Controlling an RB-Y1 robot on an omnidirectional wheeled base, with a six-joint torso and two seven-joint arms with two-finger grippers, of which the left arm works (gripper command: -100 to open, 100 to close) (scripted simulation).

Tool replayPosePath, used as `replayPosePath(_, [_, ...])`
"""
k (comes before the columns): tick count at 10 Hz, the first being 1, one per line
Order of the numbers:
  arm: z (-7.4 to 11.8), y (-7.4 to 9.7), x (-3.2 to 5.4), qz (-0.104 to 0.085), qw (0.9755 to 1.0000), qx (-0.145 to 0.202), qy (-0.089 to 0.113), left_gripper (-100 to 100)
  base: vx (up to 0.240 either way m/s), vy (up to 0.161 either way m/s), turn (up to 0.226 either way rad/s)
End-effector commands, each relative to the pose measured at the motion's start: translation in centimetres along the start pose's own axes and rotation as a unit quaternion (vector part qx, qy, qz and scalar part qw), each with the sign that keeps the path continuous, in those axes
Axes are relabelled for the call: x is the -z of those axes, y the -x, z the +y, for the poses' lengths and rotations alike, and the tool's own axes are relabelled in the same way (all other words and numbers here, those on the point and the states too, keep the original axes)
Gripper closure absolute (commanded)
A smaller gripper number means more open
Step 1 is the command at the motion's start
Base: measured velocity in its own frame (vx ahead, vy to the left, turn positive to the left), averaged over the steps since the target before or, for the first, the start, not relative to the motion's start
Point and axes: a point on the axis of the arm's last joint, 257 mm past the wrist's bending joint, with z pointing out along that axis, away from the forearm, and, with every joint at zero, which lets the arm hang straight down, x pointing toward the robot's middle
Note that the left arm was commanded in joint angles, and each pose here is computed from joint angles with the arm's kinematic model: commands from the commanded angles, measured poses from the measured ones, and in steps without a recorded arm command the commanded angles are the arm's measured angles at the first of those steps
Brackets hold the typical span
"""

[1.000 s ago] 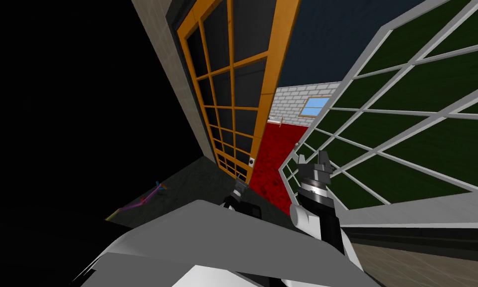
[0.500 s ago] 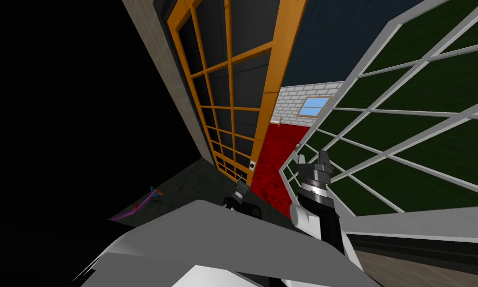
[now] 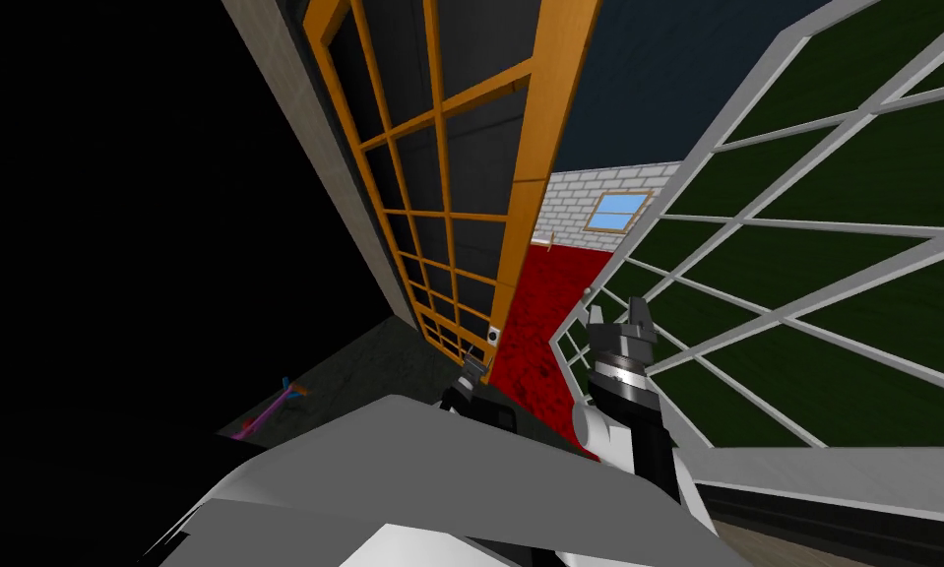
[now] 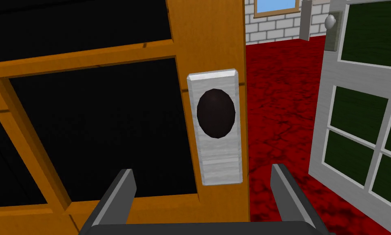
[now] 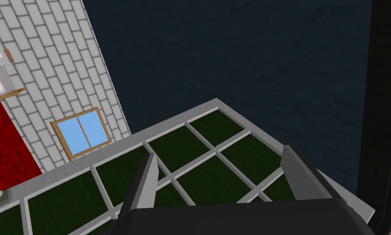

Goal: Push the door open

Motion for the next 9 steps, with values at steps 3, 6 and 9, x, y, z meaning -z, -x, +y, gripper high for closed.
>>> replayPosePath(3, [0.0,-0.2,-0.45,0.002,1.0000,0.006,-0.004,-100,0.200,-0.069,-0.024])
replayPosePath(6, [0.8,-0.7,-0.95,0.005,0.9998,0.016,-0.006,-100,0.130,-0.044,-0.008])
replayPosePath(9, [0.8,-0.7,-0.95,0.005,0.9998,0.016,-0.006,100,-0.018,0.003,-0.007])
